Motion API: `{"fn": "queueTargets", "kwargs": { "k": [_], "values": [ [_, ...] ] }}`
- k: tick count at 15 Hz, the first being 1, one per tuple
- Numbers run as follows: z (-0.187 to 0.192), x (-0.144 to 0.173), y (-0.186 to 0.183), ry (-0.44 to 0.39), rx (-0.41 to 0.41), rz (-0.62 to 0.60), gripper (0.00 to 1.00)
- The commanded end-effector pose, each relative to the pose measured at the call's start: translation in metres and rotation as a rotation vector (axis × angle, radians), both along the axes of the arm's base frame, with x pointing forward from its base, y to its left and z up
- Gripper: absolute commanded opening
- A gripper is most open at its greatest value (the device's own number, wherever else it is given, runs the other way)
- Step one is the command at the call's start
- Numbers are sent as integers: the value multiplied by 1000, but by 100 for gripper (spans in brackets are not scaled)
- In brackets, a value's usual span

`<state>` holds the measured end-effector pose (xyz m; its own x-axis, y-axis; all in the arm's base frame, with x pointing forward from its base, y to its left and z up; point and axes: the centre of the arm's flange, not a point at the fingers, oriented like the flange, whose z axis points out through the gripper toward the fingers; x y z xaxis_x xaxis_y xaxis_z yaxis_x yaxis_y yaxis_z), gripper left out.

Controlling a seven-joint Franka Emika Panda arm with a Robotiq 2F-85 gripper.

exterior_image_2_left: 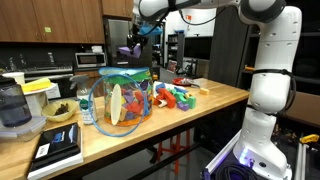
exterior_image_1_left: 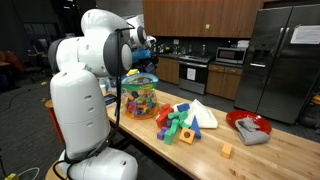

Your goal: Transfer a block from the bag to the table

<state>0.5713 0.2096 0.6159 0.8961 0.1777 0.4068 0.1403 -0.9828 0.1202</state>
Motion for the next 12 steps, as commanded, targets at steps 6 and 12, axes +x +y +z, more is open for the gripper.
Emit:
{"fn": "queueTargets", "kwargs": {
  "k": [6,12],
  "values": [
    [29,-13,-79,-53,-57,-173,49],
    [-14,-16,-90,-10,-114,-184,49]
  ]
}}
